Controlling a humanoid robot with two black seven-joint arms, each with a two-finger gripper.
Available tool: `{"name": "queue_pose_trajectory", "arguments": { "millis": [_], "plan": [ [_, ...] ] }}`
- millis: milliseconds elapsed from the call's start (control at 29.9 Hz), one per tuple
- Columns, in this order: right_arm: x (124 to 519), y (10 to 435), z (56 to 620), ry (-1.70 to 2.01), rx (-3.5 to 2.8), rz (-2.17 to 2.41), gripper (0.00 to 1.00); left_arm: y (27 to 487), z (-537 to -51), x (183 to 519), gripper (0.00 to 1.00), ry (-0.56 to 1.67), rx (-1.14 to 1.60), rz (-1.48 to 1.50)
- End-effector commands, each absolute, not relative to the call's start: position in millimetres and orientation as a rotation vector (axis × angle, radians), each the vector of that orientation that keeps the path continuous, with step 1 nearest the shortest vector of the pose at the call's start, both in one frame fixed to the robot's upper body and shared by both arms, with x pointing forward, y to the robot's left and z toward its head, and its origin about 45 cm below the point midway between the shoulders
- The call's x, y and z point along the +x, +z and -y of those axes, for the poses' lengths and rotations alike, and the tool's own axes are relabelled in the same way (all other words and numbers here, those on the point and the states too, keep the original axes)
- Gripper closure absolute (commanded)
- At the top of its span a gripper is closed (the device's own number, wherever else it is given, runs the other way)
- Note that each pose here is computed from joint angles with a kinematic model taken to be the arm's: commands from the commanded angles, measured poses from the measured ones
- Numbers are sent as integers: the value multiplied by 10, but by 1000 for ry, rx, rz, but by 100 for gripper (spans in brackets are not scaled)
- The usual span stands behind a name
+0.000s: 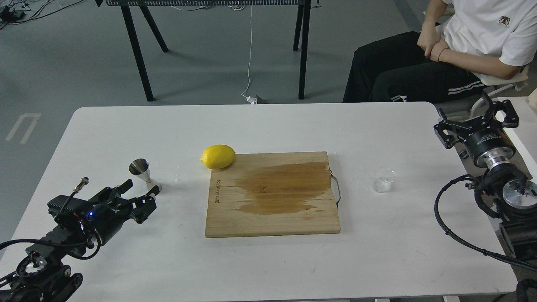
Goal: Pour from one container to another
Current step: 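Close the left gripper around the metal jigger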
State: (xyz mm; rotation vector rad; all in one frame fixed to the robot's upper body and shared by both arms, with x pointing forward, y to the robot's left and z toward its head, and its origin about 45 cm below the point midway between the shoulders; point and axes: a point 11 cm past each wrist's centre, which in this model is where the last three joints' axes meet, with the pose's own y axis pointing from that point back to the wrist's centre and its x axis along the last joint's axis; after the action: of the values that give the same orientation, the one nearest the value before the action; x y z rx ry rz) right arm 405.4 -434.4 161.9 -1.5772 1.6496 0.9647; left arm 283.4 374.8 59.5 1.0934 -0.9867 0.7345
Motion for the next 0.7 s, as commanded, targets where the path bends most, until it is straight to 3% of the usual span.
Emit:
{"name": "queue_pose_trajectory", "arguments": {
  "millis": [0, 334, 435, 669],
  "plan": [
    [4045, 1616, 4364, 963, -1575, -1655, 0, 535, -3710, 2901, 24, 713, 1105, 989],
    [4051, 1619, 4355, 964, -1576, -1653, 0, 492, -3677, 3088, 29, 753, 1127, 1005],
    [4051, 1619, 4355, 964, -1576, -1653, 0, 506, -3662, 3112, 47, 753, 1123, 1009],
    [4047, 1622, 4372, 961, -1577, -1658, 0, 461, -3726, 3081, 72, 751, 1148, 993]
  ]
}}
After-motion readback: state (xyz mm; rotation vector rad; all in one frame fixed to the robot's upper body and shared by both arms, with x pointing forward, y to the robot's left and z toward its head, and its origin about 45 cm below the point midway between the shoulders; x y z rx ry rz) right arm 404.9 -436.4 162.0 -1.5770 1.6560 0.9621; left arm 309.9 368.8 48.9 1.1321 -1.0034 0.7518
